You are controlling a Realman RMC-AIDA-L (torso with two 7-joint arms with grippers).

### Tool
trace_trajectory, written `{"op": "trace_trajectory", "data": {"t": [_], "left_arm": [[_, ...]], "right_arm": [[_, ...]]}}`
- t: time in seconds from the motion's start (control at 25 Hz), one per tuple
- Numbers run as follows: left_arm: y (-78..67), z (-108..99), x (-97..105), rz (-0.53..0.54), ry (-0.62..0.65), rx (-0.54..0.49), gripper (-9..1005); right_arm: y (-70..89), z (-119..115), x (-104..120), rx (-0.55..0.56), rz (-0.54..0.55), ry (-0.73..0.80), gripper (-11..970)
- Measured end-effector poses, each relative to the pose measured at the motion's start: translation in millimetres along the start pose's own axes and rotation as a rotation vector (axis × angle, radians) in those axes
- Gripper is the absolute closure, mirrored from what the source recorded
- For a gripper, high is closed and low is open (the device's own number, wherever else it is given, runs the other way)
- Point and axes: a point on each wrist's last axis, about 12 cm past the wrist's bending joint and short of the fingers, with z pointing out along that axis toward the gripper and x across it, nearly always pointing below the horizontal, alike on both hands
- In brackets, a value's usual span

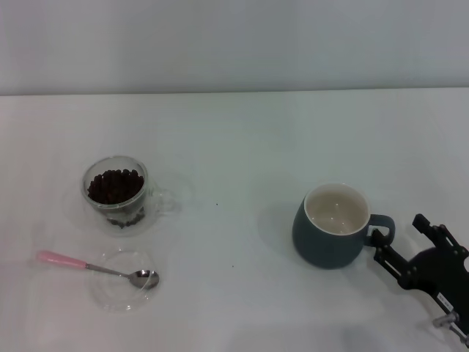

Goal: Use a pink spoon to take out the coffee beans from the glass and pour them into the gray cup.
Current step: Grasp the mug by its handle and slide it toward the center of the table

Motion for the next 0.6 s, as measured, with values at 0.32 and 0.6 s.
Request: {"op": "trace_trajectory", "data": {"t": [0.32, 0.6], "left_arm": [[0.2, 0, 0, 0.0, 0.0, -0.002, 101], [2.8, -1, 0, 0.002, -0.001, -0.014, 103]], "right_arm": [[-3.8, 11, -5, 0.026, 0.005, -0.01, 216], [4.5, 17, -6, 0.03, 0.067, -0.016, 243]]}}
